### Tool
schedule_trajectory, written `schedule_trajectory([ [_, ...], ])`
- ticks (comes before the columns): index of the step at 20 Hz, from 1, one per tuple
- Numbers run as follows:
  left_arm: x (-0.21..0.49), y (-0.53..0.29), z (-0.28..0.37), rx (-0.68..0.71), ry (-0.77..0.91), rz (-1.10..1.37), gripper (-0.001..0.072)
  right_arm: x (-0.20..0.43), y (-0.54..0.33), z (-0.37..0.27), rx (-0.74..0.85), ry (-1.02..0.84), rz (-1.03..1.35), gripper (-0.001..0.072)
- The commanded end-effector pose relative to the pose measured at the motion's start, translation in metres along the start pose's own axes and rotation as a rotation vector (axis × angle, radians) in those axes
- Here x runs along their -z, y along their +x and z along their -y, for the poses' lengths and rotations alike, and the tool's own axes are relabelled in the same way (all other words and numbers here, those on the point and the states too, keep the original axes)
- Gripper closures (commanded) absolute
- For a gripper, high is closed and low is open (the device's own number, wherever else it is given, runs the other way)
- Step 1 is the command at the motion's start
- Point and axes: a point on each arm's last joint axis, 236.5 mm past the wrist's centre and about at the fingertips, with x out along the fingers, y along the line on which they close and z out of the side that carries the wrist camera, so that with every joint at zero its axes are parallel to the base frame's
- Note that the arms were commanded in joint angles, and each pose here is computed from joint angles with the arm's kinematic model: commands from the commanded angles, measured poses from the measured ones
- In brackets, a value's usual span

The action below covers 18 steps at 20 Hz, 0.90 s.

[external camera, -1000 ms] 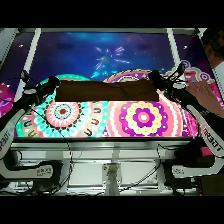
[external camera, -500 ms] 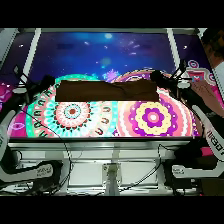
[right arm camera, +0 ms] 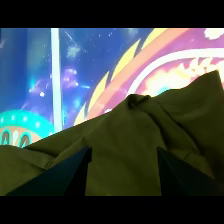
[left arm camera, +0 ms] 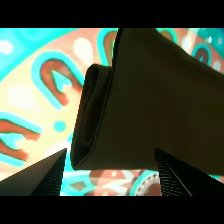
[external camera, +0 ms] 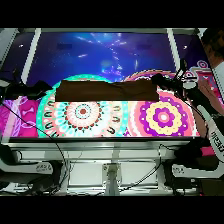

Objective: Fold the clothes and pants, and hang the long-sleeved shirts on hangers.

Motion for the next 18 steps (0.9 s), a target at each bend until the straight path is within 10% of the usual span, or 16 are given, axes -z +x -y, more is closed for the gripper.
schedule_trajectory([
  [1,0.022,0.019,-0.003,0.031,-0.010,-0.172,0.0034,0.004,-0.001,-0.002,-0.008,-0.005,-0.019,0.0244],
  [16,0.019,0.084,0.004,0.153,-0.071,-0.178,0.0008,0.010,-0.001,-0.006,-0.027,-0.002,-0.045,0.0245],
  [18,0.011,0.093,0.009,0.129,-0.050,-0.137,0.0098,0.014,-0.001,-0.008,-0.036,-0.002,-0.060,0.0245],
])
